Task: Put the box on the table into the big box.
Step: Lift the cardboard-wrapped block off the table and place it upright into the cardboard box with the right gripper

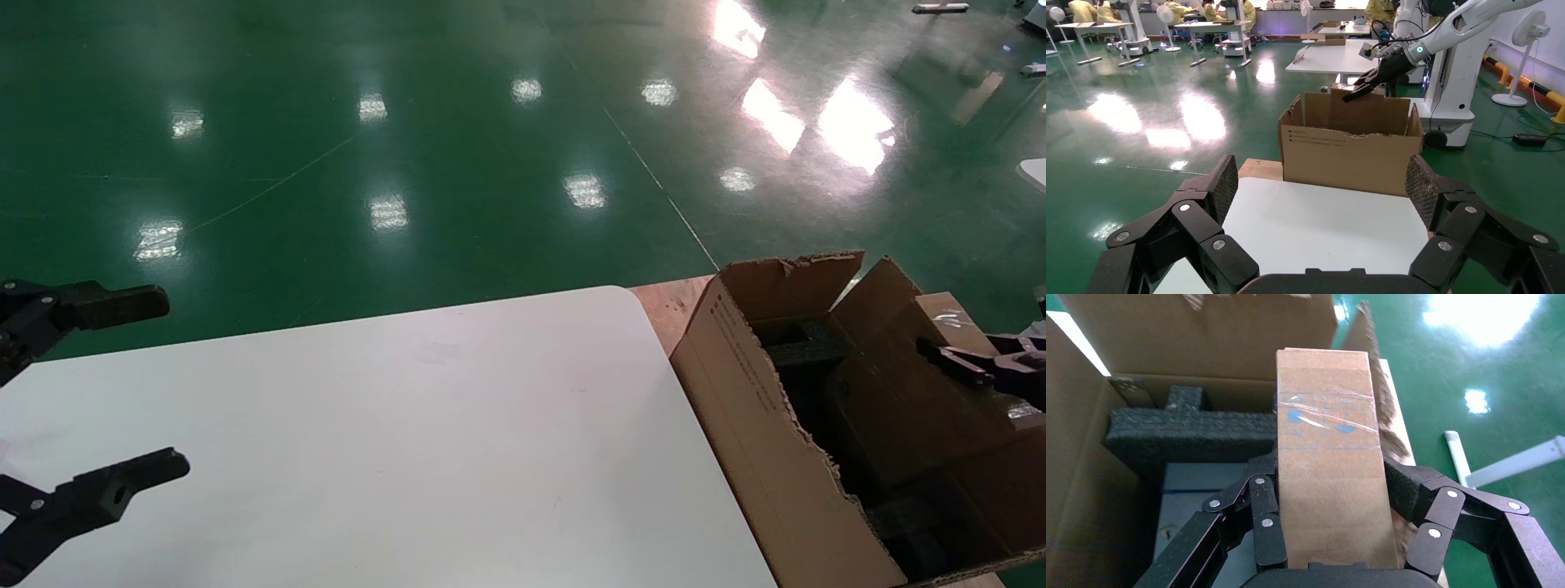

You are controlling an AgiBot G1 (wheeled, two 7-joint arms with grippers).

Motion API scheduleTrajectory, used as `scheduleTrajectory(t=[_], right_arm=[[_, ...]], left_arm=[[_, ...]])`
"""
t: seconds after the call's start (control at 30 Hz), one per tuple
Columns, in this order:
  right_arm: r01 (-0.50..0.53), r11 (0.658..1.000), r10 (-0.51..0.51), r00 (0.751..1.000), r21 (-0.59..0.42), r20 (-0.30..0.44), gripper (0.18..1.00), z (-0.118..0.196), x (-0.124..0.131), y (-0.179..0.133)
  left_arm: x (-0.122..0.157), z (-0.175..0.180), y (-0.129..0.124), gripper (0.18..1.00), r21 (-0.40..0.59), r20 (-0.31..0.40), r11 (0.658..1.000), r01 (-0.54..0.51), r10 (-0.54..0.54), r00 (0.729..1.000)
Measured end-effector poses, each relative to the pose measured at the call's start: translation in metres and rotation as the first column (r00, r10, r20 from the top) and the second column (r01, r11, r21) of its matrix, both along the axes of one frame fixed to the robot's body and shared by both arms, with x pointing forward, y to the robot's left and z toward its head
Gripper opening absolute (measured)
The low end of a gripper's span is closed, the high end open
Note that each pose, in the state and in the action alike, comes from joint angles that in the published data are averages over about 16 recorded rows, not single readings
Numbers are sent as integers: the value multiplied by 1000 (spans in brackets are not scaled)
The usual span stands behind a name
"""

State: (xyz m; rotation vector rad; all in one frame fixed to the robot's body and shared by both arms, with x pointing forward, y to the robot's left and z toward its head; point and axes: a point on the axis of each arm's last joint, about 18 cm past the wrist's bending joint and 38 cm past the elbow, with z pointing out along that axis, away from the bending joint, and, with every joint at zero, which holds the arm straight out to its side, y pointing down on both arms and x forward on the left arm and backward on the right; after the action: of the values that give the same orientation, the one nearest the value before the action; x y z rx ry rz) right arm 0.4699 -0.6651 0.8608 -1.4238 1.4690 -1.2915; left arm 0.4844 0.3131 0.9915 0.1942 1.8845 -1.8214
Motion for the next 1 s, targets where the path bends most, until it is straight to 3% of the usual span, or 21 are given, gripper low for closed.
scheduleTrajectory(t=[1.0], right_arm=[[31,999,-29,997,24,-65,454,-41,0,-12]], left_arm=[[0,0,0,1001,0,0,1000,0,0,1000]])
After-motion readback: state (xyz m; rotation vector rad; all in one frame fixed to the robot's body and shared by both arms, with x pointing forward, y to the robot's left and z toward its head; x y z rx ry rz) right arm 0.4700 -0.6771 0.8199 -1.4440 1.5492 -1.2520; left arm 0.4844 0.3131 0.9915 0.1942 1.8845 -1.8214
